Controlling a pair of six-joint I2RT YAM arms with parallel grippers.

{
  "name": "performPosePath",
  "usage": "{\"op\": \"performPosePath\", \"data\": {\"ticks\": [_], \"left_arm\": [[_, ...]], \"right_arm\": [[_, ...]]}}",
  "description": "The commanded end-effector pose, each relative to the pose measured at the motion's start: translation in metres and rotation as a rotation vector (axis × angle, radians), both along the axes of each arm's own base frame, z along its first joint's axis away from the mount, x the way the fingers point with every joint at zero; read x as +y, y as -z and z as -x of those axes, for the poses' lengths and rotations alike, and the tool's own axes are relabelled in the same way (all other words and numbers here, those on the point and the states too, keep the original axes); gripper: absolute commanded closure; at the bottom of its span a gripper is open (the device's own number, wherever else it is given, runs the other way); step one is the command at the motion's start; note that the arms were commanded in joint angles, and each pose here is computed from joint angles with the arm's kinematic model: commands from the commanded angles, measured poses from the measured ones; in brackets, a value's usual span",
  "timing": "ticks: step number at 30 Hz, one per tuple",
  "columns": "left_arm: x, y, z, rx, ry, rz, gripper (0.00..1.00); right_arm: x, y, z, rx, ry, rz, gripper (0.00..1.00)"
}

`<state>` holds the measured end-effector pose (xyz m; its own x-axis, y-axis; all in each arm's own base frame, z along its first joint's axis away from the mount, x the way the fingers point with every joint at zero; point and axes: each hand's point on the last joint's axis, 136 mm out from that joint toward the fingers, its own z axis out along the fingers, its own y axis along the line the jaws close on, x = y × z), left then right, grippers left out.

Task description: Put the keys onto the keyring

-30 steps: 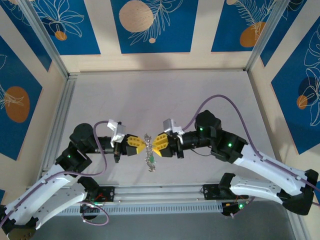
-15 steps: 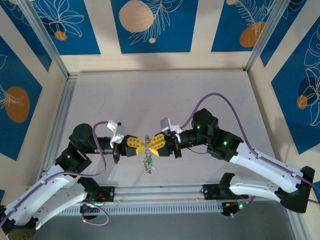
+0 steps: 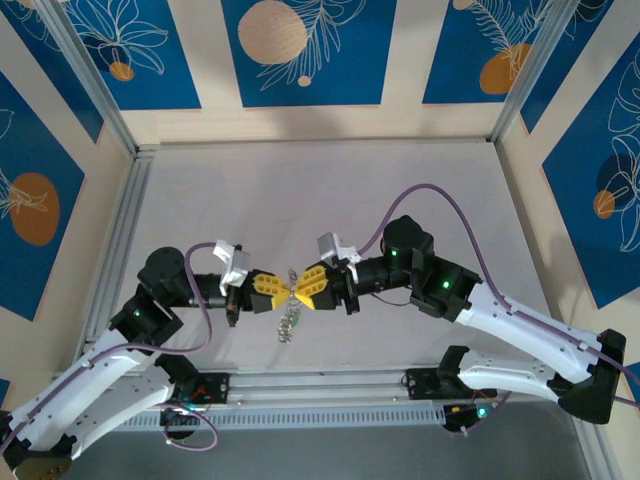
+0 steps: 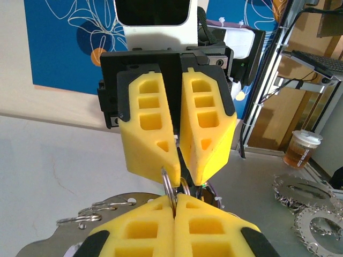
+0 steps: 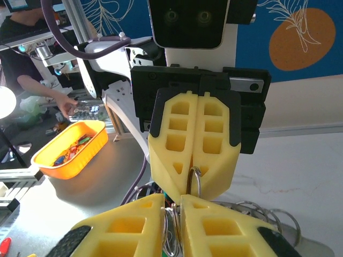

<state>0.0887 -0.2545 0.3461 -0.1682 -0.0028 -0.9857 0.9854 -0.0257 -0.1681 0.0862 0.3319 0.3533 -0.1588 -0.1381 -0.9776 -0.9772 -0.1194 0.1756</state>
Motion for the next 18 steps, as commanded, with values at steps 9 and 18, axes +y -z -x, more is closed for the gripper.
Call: {"op": "performPosePath", "data": {"ticks": [9, 18], "left_arm": [[0.001, -0.015, 0.010, -0.062, 0.037, 0.047, 1.00], [0.001, -0.015, 0.009, -0.064, 0.032, 0.043, 1.00]], "right_arm": [[-0.005, -0.016, -0.018, 0.001, 0.092, -0.043, 0.68], [-0.009, -0.014, -0.021, 0.003, 0.115, -0.047, 0.65]]}}
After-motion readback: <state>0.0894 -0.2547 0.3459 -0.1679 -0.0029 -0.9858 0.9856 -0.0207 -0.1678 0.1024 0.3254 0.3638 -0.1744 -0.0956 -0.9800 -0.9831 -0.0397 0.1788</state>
